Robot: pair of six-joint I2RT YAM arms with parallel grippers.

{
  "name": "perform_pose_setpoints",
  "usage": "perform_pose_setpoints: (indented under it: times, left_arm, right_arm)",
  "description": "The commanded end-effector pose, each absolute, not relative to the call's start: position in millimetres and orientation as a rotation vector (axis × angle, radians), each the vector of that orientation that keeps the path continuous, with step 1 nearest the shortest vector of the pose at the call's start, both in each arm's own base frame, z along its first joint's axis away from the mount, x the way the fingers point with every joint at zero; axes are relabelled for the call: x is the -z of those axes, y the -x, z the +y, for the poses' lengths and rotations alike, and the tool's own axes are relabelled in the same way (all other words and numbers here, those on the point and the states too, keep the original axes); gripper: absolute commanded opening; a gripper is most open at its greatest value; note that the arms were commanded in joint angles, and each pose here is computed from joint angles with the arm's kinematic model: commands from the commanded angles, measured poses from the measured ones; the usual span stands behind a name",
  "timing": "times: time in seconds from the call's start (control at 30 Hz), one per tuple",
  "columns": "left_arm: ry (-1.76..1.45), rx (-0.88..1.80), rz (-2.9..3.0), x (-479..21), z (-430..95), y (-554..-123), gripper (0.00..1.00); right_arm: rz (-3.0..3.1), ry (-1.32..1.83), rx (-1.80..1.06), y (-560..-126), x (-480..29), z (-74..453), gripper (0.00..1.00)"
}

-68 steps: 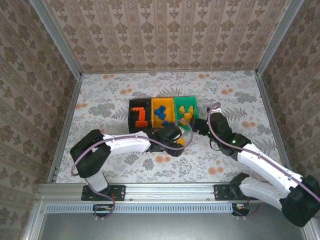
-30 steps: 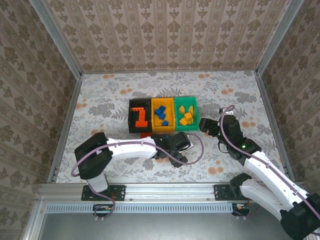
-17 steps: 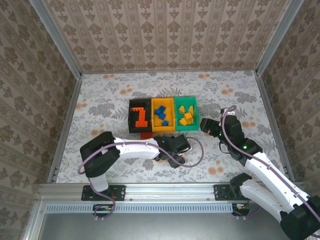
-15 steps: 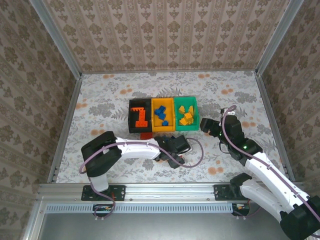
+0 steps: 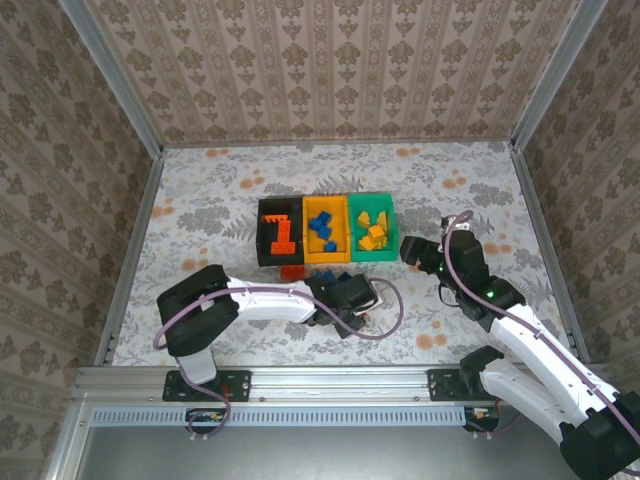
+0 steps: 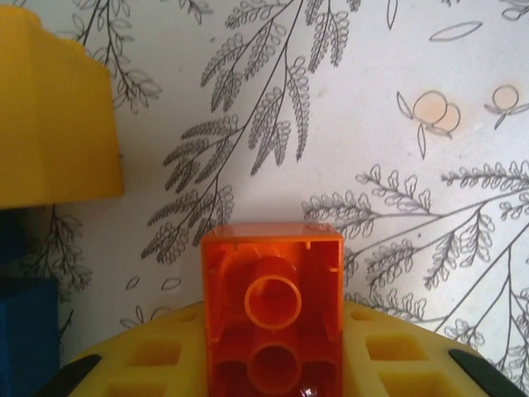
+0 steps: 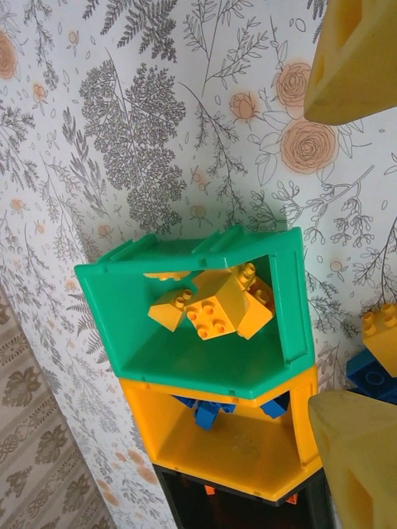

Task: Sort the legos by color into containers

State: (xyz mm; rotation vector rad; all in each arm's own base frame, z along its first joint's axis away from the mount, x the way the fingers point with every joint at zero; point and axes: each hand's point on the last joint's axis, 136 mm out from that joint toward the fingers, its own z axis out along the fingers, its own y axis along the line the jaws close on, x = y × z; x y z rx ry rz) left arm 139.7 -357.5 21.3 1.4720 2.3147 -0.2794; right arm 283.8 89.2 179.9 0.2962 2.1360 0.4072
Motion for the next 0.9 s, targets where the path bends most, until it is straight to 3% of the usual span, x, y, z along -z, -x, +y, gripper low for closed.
perform_pose_setpoints:
  times: [0.0,0.23,0.4,0.6,0.87]
  left_arm:
    - [-1.357,0.351,2.351,-36,-349,-142,0.28]
    - [-0.939,0.677,2.304,-116,-339,-179,0.27]
    - [-0.557,0.532,2.273,-167,-278,-244,0.27]
    - [-0.231,0.282,2.326,-175,-212,-314,0.26]
    - [-0.06,0.245,2.448,-139,-193,-378,0.25]
  right_arm:
    - [2.136,-0.319,-0.426,-283,-181,89,0.85]
    - [2.132,-0.325,-0.458,-286,-180,93,0.85]
    - [2.137,-0.322,-0.474,-287,-178,96,0.85]
    - [2.155,-0.32,-0.475,-286,-171,97,0.85]
    - [2.188,-0.289,-0.467,-283,-163,99,0.86]
